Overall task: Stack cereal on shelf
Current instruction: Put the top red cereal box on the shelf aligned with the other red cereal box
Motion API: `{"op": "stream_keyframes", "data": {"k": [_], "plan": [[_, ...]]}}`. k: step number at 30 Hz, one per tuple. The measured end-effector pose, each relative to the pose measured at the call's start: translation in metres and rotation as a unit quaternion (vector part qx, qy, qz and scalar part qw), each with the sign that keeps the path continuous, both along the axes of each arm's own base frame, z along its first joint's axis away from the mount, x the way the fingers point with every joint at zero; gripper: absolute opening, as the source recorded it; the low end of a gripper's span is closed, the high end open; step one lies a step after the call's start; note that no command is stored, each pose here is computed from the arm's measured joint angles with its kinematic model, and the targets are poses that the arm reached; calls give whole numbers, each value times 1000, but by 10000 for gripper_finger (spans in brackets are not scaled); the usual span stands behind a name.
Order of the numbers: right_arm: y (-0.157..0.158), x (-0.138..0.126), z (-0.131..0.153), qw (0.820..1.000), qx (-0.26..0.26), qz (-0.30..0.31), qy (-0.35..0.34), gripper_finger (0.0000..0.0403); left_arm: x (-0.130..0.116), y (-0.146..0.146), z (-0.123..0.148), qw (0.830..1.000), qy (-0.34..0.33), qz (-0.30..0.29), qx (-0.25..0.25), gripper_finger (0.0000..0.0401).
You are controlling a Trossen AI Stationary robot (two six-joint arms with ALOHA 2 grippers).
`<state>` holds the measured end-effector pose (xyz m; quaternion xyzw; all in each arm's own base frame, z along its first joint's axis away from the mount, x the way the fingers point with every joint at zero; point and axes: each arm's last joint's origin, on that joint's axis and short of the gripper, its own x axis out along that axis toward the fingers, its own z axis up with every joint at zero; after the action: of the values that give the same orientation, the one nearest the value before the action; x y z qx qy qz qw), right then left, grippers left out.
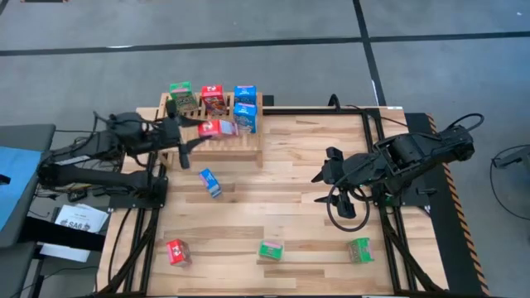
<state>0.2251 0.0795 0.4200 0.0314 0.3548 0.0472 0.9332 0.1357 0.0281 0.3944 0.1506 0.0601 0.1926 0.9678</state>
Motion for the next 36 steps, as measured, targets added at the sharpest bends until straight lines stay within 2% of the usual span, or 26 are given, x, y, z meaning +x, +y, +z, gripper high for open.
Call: {"op": "stream_keyframes", "data": {"k": [8,12,16,20,23,26,32,36], "plan": [[0,0,0,1000,0,0,0,292,-14,10,1,998,6,58,20,181],[0,0,0,1000,0,0,0,292,-12,17,11,995,25,90,28,181],[0,0,0,1000,0,0,0,292,-6,26,21,991,70,109,18,181],[0,0,0,1000,0,0,0,292,-1,36,25,982,137,126,-11,181],[0,0,0,1000,0,0,0,292,5,44,25,980,164,103,-42,181],[0,0,0,1000,0,0,0,292,9,53,22,979,174,85,-68,181],[0,0,0,1000,0,0,0,292,11,75,10,968,204,98,-111,181],[0,0,0,1000,0,0,0,292,10,90,5,965,204,84,-143,181]]}}
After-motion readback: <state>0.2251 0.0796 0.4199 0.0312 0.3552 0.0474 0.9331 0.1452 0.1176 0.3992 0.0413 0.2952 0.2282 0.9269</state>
